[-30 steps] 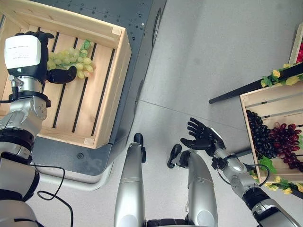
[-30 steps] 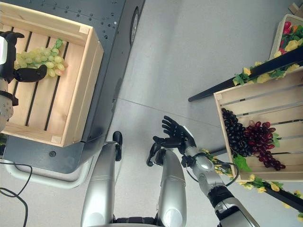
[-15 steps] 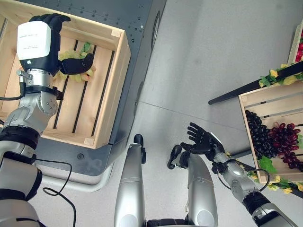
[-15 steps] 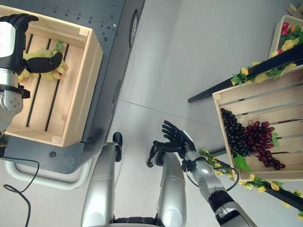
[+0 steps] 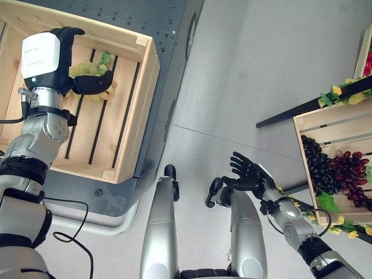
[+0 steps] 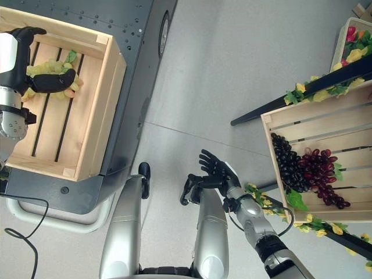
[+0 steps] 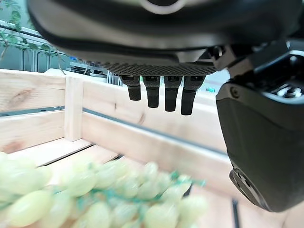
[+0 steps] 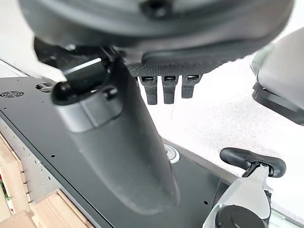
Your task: Pick up the fruits from the basket on one side to the basket on the other side
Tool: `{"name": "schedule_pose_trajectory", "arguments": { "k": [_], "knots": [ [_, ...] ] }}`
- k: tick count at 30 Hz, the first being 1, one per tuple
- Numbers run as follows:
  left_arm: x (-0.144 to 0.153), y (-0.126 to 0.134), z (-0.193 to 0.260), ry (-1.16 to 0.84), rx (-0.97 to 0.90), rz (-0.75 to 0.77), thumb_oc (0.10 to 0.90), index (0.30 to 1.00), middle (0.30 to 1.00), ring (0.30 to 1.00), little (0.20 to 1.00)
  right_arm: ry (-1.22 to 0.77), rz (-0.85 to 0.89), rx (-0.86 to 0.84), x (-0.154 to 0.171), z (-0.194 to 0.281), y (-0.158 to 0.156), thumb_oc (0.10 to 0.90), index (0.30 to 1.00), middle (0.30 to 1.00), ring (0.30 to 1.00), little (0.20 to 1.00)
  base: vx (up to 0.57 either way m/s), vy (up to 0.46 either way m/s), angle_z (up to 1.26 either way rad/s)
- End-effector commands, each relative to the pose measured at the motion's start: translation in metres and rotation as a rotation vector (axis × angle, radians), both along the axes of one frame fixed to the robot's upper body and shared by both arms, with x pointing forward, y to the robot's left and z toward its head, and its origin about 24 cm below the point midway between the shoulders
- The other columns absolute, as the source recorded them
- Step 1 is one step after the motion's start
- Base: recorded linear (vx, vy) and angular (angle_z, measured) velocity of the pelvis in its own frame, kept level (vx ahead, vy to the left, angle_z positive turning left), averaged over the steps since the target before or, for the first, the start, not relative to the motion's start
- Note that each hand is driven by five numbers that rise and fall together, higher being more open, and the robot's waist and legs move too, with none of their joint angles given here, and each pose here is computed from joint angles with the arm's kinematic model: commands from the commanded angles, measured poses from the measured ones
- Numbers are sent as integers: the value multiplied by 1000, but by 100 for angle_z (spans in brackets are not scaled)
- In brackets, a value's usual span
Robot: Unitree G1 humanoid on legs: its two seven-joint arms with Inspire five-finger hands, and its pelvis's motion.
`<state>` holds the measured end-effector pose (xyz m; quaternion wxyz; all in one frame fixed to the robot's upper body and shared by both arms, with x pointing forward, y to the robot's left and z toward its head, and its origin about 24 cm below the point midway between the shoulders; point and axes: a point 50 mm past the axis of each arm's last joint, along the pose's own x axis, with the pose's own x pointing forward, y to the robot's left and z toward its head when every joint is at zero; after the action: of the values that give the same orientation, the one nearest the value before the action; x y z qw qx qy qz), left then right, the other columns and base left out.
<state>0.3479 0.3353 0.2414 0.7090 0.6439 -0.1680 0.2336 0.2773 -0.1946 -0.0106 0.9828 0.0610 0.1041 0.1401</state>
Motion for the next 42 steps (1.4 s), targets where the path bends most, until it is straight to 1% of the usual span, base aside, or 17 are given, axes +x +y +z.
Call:
{"name": "schedule_pose_trajectory", "arguments": {
  "k": [1,5,10,14,15,20,23,29,33,34,35,42],
  "knots": [
    [-11,14,37,-117,60,78,800,900,900,900,900,-160,5,17,2,26,-4,800,900,900,900,900,0,0,0],
    [-12,24,31,-89,89,168,800,900,900,900,900,-162,3,14,3,26,-4,800,900,900,900,900,-9,30,0],
    [-10,30,29,-82,52,247,800,900,900,900,900,-168,-4,18,7,29,-5,800,900,900,900,900,-3,7,0],
    [-4,32,27,13,95,291,800,900,900,900,900,-188,-18,24,11,33,-4,800,900,900,900,900,-9,-2,0],
    [-3,34,25,64,109,336,800,900,900,900,900,-196,-21,26,14,36,-4,800,900,900,900,900,0,0,0],
    [-4,43,21,160,214,449,800,900,900,900,900,-206,-36,36,20,41,-6,800,900,900,900,900,0,0,0],
    [-3,45,18,194,238,476,800,900,900,900,900,-212,-32,31,22,42,-8,800,900,900,900,900,-14,24,-2],
    [1,40,13,241,206,421,800,900,900,900,900,-228,-24,31,24,46,-9,800,900,900,900,900,-6,10,-1],
    [1,44,5,369,239,479,800,900,900,900,900,-253,-34,34,26,52,-9,800,900,900,900,900,0,0,0],
    [1,45,3,391,245,494,562,542,542,542,542,-257,-34,33,26,52,-9,800,900,900,900,900,0,0,0],
    [-1,48,2,411,249,516,400,300,300,300,300,-262,-34,32,27,54,-10,800,900,900,900,900,0,0,0],
    [-9,61,1,449,191,620,400,300,300,300,300,-266,-52,32,28,56,-15,800,900,900,900,900,0,0,0]
  ]
}}
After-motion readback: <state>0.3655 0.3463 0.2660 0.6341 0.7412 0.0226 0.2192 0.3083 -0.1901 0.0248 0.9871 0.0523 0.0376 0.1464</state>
